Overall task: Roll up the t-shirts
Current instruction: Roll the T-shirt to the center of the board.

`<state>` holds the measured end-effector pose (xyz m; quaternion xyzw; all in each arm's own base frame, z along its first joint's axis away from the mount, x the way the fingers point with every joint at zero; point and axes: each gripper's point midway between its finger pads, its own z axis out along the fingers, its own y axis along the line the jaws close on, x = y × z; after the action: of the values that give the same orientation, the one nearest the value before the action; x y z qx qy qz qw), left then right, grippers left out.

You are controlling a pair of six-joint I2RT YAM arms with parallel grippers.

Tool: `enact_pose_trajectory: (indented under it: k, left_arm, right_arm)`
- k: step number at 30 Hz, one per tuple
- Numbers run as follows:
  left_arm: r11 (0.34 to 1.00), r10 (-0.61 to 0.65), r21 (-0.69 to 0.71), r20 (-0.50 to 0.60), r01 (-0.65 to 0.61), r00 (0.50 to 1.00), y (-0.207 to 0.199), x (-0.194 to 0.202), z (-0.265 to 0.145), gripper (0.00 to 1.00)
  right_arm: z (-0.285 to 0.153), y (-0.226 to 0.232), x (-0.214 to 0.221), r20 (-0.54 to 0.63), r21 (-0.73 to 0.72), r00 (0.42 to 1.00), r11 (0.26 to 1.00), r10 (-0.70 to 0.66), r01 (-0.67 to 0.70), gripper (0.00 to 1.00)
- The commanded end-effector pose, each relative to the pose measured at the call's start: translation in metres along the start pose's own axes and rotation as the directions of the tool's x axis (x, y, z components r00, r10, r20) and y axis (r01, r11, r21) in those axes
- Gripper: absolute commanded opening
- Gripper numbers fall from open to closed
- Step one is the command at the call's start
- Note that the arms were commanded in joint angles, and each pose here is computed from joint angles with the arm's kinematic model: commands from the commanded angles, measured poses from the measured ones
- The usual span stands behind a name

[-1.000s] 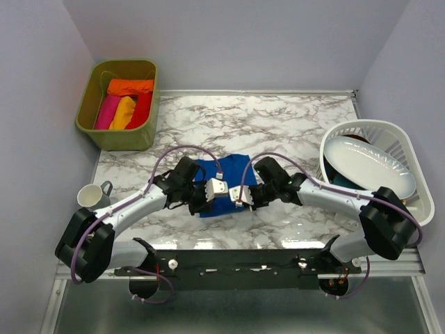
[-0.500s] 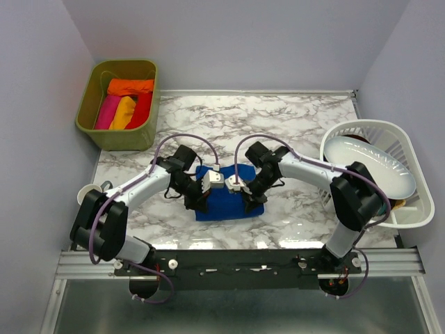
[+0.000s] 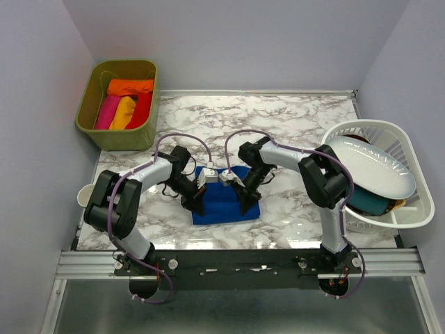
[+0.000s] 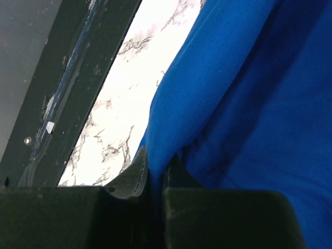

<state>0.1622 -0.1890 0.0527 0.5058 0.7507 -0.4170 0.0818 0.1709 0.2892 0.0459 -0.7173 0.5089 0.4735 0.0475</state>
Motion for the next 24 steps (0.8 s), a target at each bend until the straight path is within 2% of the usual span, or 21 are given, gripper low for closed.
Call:
enact_pose_trajectory:
  k: [1,4,8,13,14,16,18,21,22,24]
  left_arm:
    - [1.000,-0.022,-0.005,-0.194,0.022,0.981,0.005,0.040,-0.004,0.00]
    - [0.997,-0.076,-0.013,-0.210,0.074,0.975,0.013,0.043,-0.004,0.05]
    - [0.990,-0.101,-0.112,-0.194,0.080,0.976,0.034,0.039,-0.013,0.22]
    - [0.972,-0.166,-0.180,-0.087,0.149,0.982,0.056,0.044,-0.059,0.34]
    - [0.971,-0.194,-0.161,-0.082,0.179,0.978,0.049,0.048,-0.067,0.37]
    - [0.964,-0.183,-0.202,-0.028,0.174,0.983,0.051,0.045,-0.089,0.39]
    - [0.968,-0.135,-0.219,-0.032,0.125,0.990,0.044,0.041,-0.100,0.42]
    - [0.955,0.005,-0.295,-0.010,-0.008,1.000,0.035,0.021,-0.115,0.45]
    - [0.925,0.091,-0.370,-0.001,-0.085,0.996,0.034,0.010,-0.123,0.47]
    - [0.879,0.214,-0.432,-0.016,-0.200,0.977,0.027,-0.006,-0.121,0.54]
  right_arm:
    - [-0.006,0.025,0.040,-0.224,-0.082,0.925,0.939,0.308,-0.333,0.11]
    - [-0.003,0.018,0.051,-0.270,-0.084,0.889,0.911,0.369,-0.404,0.11]
    - [-0.003,0.009,0.063,-0.331,-0.052,0.837,0.878,0.435,-0.476,0.12]
    - [0.001,0.001,0.067,-0.359,-0.055,0.775,0.817,0.520,-0.574,0.13]
    - [0.002,0.000,0.070,-0.373,-0.042,0.740,0.787,0.559,-0.616,0.13]
    - [0.005,-0.010,0.074,-0.381,-0.023,0.715,0.767,0.586,-0.641,0.13]
    - [0.007,-0.013,0.074,-0.376,-0.017,0.704,0.755,0.603,-0.656,0.14]
    - [0.008,-0.016,0.077,-0.384,-0.007,0.689,0.744,0.615,-0.668,0.14]
    - [0.008,-0.017,0.077,-0.382,-0.007,0.691,0.746,0.614,-0.666,0.14]
    - [0.008,-0.015,0.077,-0.383,-0.008,0.689,0.744,0.615,-0.669,0.15]
